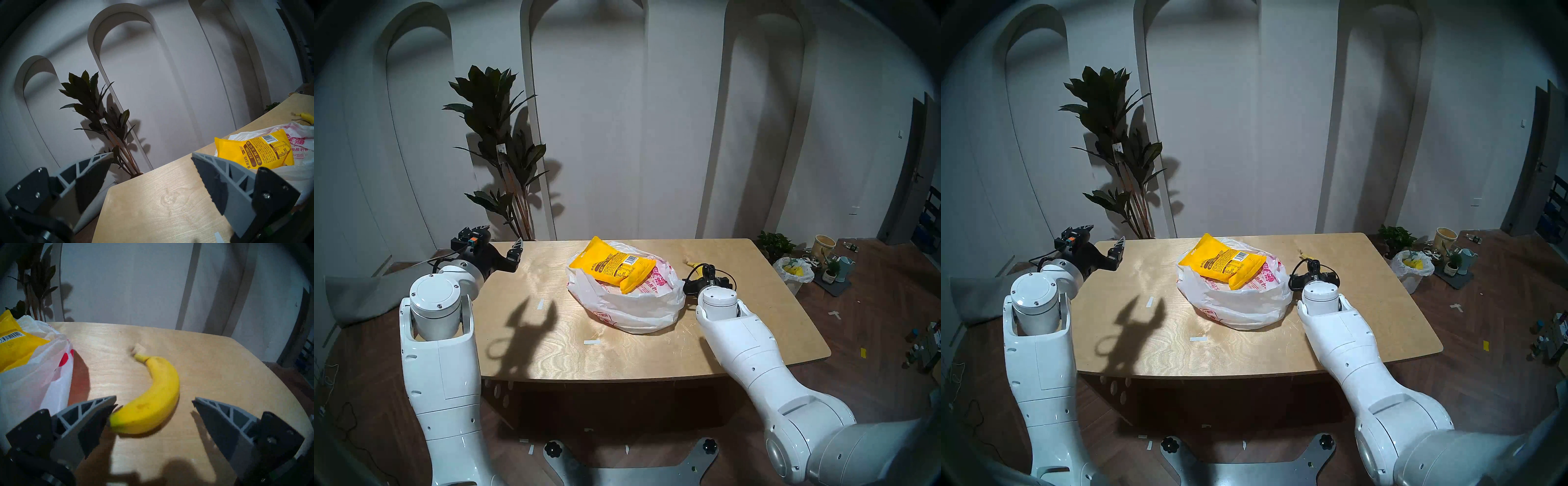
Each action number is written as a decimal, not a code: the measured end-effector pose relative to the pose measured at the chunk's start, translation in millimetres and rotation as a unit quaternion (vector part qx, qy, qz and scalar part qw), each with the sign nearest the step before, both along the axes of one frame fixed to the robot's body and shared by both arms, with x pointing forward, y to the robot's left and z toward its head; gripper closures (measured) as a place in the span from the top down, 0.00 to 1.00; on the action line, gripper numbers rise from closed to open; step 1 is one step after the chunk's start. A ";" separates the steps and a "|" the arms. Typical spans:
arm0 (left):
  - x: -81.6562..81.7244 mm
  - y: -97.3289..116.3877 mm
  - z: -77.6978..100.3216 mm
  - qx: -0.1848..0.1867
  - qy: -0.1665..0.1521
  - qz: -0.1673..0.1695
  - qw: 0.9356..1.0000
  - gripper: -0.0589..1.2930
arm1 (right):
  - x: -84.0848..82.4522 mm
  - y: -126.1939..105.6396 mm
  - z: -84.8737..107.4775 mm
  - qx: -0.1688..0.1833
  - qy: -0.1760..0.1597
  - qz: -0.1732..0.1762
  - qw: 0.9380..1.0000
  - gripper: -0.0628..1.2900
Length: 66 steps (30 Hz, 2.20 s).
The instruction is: Bag the groceries: heavy items first, fragile items on top
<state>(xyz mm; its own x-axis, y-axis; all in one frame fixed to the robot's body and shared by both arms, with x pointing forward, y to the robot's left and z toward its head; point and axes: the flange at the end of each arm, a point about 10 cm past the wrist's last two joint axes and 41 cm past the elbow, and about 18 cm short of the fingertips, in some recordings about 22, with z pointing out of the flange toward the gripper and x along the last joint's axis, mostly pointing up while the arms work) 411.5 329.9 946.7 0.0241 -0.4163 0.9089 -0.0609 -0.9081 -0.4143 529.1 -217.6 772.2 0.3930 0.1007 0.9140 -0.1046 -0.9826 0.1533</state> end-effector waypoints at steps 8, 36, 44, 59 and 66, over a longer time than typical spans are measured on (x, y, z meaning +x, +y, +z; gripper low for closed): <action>1.9 -3.5 -0.6 0.000 0.001 -0.006 1.000 0.94 | 3.0 -5.6 24.3 -0.008 -0.024 0.002 1.000 0.95; 11.6 -4.7 2.0 0.019 0.007 -0.009 1.000 0.94 | 44.1 4.0 10.6 0.016 0.053 -0.040 0.998 0.95; 14.8 -2.7 1.6 0.022 0.012 -0.003 1.000 0.94 | 49.5 2.9 -6.1 0.012 0.084 -0.052 0.995 0.95; 20.6 -0.4 -0.6 0.024 0.023 0.005 0.999 0.94 | 63.0 2.9 -7.0 0.011 0.086 -0.050 0.995 0.87; 21.2 1.7 -0.2 0.022 0.022 0.007 0.999 0.94 | 65.4 0.2 -7.2 0.026 0.079 -0.053 0.995 0.29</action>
<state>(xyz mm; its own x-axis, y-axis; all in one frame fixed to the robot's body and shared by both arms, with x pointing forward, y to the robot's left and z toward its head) 432.6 331.6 946.5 0.0706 -0.4550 0.8877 -0.0671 -0.8901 -0.4509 594.5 -217.5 765.0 0.5383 0.0048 0.8427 -0.1873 -0.9743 0.1251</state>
